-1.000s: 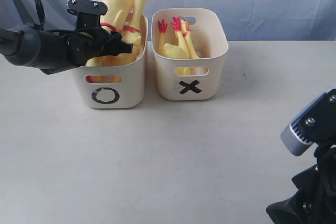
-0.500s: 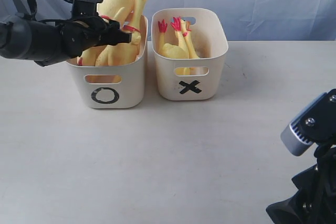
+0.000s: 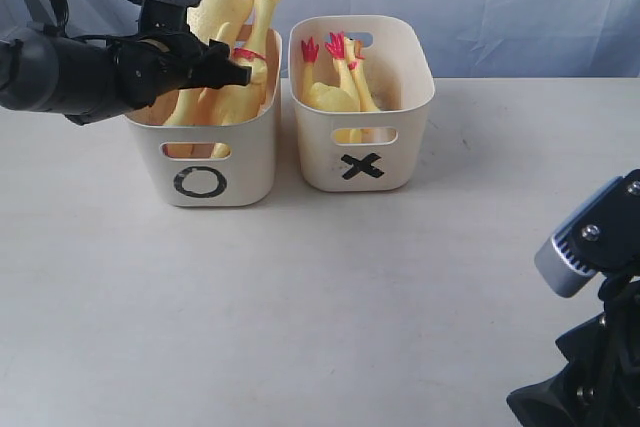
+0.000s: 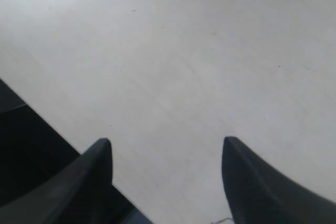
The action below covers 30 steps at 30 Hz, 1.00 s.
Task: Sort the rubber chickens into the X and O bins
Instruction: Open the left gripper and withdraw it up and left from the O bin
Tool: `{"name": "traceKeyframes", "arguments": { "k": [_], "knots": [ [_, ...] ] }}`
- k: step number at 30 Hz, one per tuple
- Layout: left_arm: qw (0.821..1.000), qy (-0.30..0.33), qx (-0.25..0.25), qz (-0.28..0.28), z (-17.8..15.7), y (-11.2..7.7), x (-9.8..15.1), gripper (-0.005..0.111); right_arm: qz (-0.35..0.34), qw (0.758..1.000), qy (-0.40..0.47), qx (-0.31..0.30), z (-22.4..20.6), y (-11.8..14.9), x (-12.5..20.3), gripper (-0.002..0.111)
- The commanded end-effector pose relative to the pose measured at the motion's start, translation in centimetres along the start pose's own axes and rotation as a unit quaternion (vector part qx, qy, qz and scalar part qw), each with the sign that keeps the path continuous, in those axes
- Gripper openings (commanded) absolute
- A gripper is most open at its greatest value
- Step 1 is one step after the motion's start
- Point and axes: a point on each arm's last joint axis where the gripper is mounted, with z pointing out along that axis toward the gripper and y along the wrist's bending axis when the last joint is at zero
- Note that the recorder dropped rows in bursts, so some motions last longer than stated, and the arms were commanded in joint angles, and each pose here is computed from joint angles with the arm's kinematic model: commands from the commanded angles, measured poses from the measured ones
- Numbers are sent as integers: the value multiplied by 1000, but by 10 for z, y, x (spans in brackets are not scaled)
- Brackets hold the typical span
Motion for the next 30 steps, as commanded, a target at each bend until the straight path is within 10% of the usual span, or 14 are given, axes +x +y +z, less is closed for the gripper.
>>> {"name": "traceKeyframes", "arguments": {
  "k": [1, 16, 25, 30],
  "knots": [
    [1000, -10, -1, -3, -3, 1, -8, 58, -1, 1000, -2, 0, -1, 0, 1, 58],
    [999, -35, 16, 13, -33, 4, -47, 56, -2, 1000, -4, 2, -1, 0, 0, 58],
    [989, 37, 86, 113, -64, -3, -60, 1, -3, 1000, -29, 0, -1, 0, -4, 58],
    [980, 93, 117, 134, -101, -1, -59, 0, -4, 998, -59, 0, -1, 0, -9, 58]
  ]
}}
